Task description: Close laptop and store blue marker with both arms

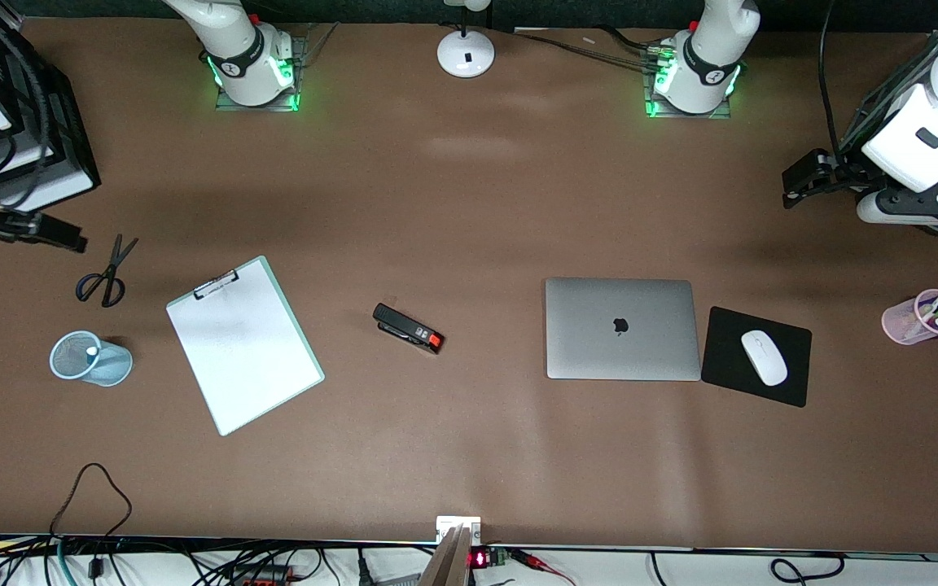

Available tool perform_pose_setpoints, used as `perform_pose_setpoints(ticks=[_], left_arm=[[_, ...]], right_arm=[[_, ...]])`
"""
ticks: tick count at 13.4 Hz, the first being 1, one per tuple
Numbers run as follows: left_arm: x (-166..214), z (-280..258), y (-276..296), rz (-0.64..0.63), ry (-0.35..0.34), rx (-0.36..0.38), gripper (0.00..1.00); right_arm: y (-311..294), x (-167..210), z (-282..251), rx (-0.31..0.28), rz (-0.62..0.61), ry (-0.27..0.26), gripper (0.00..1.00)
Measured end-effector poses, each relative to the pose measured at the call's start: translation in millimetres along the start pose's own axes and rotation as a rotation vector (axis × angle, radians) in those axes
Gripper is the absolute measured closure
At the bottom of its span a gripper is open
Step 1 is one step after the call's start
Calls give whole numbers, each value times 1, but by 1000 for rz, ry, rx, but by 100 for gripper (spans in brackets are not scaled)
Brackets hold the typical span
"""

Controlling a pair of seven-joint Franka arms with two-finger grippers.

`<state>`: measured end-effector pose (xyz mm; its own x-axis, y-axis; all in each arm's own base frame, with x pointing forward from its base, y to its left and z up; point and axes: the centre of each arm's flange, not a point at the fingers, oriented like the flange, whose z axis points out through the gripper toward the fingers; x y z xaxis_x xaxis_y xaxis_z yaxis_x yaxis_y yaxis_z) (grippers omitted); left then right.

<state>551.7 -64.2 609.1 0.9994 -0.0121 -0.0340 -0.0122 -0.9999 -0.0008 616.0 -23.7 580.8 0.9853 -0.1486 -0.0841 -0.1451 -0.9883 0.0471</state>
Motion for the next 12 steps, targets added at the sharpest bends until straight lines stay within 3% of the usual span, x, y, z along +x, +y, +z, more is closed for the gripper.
perform_pose_setpoints(ticks=[4,12], left_arm=[[0,0,0,0,-1,0,0],[0,0,0,0,0,0,0]], right_arm=[[9,-20,-13,1,-62,18,0],[30,-85,-28,9,-60,45,0]])
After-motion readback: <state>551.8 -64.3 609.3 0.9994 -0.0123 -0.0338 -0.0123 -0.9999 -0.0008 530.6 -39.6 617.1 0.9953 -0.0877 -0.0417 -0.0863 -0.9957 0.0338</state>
